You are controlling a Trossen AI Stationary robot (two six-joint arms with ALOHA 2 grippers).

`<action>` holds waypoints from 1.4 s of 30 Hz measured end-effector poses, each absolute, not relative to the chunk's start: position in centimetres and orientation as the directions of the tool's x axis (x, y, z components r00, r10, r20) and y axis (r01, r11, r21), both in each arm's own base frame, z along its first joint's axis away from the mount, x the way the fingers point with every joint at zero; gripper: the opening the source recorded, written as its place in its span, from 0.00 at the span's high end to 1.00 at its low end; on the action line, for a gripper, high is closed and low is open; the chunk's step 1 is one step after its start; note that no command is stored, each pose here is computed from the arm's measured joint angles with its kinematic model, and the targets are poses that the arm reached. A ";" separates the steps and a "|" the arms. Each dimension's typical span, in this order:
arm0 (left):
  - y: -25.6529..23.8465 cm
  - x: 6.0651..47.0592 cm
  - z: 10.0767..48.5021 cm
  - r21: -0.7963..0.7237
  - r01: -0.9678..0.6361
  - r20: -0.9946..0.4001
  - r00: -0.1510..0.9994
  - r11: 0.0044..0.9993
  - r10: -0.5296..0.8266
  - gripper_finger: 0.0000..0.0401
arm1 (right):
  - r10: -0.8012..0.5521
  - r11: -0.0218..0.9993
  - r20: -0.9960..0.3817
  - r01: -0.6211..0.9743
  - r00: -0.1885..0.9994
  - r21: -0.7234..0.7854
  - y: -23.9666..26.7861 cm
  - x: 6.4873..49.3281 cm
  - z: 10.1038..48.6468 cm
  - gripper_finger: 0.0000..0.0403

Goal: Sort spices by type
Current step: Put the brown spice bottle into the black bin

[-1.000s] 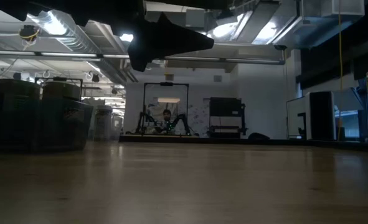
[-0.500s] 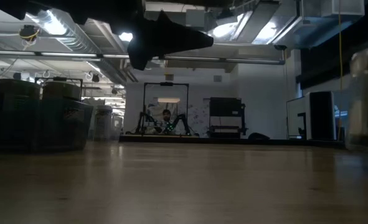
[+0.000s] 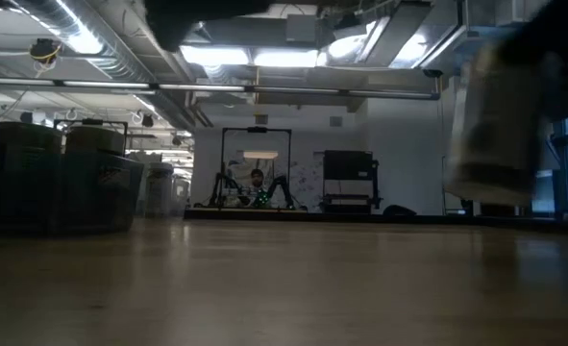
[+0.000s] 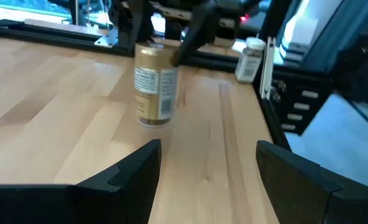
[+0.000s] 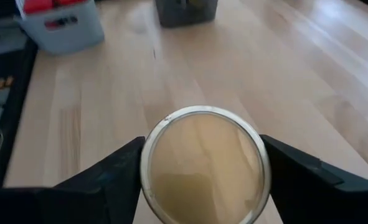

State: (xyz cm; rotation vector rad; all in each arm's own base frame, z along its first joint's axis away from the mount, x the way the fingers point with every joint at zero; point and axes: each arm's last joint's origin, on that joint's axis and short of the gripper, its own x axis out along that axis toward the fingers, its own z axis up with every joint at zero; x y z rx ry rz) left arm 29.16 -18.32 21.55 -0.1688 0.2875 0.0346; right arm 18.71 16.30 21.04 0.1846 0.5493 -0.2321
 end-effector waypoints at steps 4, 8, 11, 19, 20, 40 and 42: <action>-18.5 27.3 22.8 -0.118 -0.069 -0.326 0.945 0.991 0.027 0.39 | -0.168 0.954 -0.498 0.268 0.851 0.136 15.4 20.4 21.6 0.30; -18.9 25.1 23.5 -0.045 -0.109 -0.346 0.934 0.993 0.087 0.39 | -0.174 0.947 -0.456 0.275 0.873 0.165 14.3 21.9 22.3 0.30; -19.3 23.2 24.0 -0.031 -0.096 -0.333 0.939 0.995 0.081 0.39 | -0.172 0.943 -0.419 0.272 0.892 0.192 13.5 22.9 22.8 0.30; -18.3 19.1 23.3 -0.071 -0.050 -0.340 0.940 0.996 0.023 0.39 | -0.193 0.941 -0.298 0.263 0.935 0.215 11.6 25.6 23.8 0.30; -18.0 18.6 23.1 -0.077 -0.050 -0.344 0.939 0.996 0.020 0.39 | -0.198 0.940 -0.293 0.265 0.936 0.213 11.5 26.1 23.8 0.30; -14.5 14.6 23.2 -0.054 -0.085 -0.330 0.942 0.995 0.063 0.39 | -0.182 0.975 -0.339 0.213 0.923 0.057 9.4 40.2 23.9 0.30; -14.4 14.6 23.2 -0.049 -0.089 -0.333 0.940 0.995 0.068 0.39 | -0.165 0.980 -0.368 0.193 0.915 0.040 9.0 41.4 23.3 0.30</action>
